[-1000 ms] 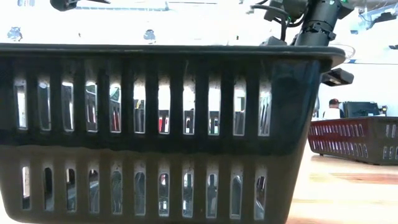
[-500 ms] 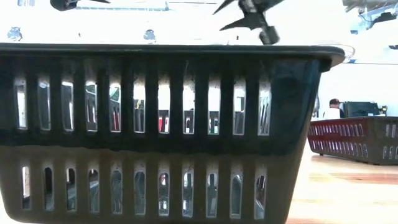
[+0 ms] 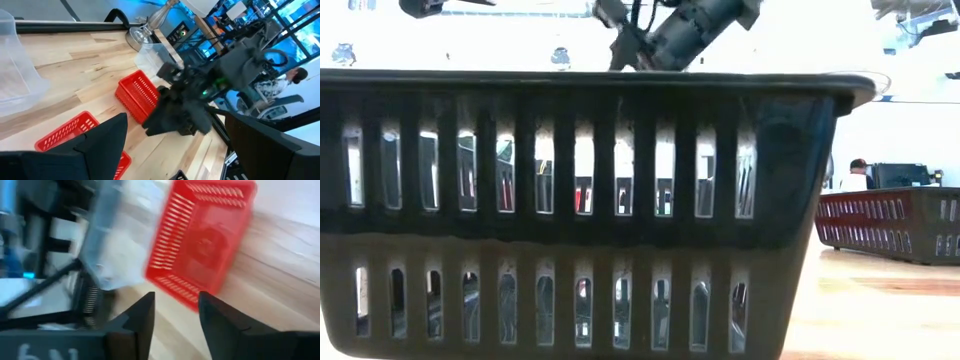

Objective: Stack baskets by color
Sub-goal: Stack the left red bin on top of the red bin

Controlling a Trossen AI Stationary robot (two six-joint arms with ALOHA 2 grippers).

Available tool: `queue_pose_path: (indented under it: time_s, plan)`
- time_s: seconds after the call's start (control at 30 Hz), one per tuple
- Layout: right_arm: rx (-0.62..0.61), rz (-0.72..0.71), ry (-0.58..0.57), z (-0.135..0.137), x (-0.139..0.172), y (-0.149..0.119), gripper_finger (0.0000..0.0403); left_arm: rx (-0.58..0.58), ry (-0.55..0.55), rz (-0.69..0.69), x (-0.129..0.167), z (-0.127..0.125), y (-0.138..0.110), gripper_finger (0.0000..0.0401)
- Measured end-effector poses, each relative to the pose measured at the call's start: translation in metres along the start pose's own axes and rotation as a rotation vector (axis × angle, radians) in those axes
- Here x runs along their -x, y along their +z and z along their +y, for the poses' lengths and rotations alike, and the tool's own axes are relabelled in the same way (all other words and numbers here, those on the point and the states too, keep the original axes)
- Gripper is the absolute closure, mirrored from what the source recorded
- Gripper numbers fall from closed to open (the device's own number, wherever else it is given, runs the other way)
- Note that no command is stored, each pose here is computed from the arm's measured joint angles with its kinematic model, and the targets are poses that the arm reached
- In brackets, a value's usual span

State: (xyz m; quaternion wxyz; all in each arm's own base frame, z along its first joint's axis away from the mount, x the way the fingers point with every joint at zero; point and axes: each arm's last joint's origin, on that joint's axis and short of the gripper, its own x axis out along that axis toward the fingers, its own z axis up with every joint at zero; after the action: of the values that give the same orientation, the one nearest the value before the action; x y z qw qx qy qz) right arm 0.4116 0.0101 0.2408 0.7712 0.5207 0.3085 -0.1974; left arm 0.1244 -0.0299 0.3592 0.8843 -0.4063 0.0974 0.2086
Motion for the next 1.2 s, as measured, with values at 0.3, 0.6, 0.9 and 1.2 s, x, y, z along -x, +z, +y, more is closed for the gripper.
queue_pose_path:
  time_s: [0.3,0.6,0.9,1.2]
  plan:
    - [-0.004,0.046,-0.121,-0.014,-0.051,0.001,0.0153,0.005,-0.002,-0.007,0.000,0.000,0.000,0.0079]
    - [-0.021,0.043,-0.170,-0.025,-0.066,0.004,0.0168,0.003,0.000,-0.006,0.000,0.000,0.000,0.0079]
    - [-0.029,0.039,-0.159,-0.032,-0.082,0.003,0.0201,0.004,0.001,-0.008,0.000,0.000,0.000,0.0079]
    - [-0.038,0.043,-0.161,-0.032,-0.082,0.004,0.0312,0.000,0.008,-0.018,0.000,0.000,0.001,0.0079]
